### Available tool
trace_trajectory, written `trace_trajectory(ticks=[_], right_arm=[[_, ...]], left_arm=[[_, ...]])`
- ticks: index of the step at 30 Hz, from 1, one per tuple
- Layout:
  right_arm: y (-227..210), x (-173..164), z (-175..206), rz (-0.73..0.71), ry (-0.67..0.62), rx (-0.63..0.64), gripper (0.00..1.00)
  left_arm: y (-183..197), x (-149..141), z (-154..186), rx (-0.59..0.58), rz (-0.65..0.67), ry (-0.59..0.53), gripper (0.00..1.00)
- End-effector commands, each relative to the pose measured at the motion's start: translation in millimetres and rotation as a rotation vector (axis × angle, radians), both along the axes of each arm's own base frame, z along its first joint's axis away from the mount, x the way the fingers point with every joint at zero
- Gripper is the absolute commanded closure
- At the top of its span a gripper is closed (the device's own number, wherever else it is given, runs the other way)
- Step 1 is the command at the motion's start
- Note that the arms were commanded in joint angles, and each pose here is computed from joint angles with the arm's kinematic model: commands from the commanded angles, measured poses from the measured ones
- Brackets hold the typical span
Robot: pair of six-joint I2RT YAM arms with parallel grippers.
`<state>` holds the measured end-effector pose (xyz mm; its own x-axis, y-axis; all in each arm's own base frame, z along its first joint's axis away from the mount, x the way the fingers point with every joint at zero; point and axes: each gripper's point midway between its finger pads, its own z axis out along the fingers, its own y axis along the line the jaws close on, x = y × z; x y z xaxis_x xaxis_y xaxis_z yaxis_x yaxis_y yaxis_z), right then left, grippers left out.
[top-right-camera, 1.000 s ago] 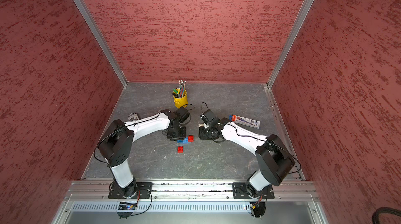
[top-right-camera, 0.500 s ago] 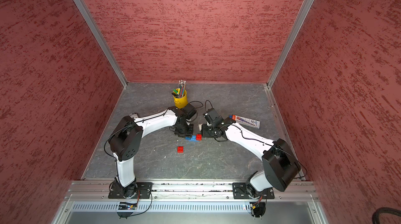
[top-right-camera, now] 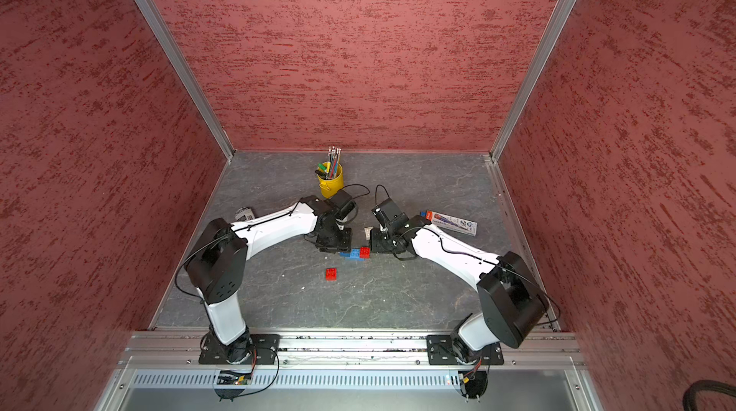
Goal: Assemble the letter y with lego
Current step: Move the lego brick at the center of the board.
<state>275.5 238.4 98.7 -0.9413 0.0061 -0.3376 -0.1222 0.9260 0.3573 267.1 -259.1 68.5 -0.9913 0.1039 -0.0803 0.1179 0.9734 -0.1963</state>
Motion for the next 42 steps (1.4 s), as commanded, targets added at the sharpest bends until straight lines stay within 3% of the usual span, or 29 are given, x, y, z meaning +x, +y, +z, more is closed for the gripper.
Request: trace_trajectory(ticks=[1,5,13,22,29,37,42], right_arm=[[1.8,11.4,9.5,0.006,-0.036,-0.005,0.49],[2.8,14.6,8.2,0.014,-0.035,-0.008,0.49],[5.0,19.6,7.5,0.029,-0.040,-0.008,0.48],[2.2,16.9,4.4,0.027,-0.034,-0.007,0.48],[-0.7,13.5,4.3,0.014,-0.033,0.001,0.49],[-1.7,12.3,3.2,0.006,-0.032,0.006,0.49],[0.5,13.9,1.9,0.008,-0.029,0.009,0.49]], left_arm=[[10.1,-8.0,13.9,-0.008,0.026,-0.024,0.47],[23.6,-27.4,17.8,-0.014,0.059,-0.001,0.46],[29.6,-64.5,-6.0,-0.073,0.129,0.105,0.33],[23.7,-69.6,-26.8,-0.038,0.126,0.125,0.35],[27.6,-62.3,-41.4,0.033,0.134,0.115,0.44],[42.9,-53.3,-47.1,0.097,0.093,0.087,0.75],[53.9,-38.3,-46.5,0.110,0.057,0.063,0.76]])
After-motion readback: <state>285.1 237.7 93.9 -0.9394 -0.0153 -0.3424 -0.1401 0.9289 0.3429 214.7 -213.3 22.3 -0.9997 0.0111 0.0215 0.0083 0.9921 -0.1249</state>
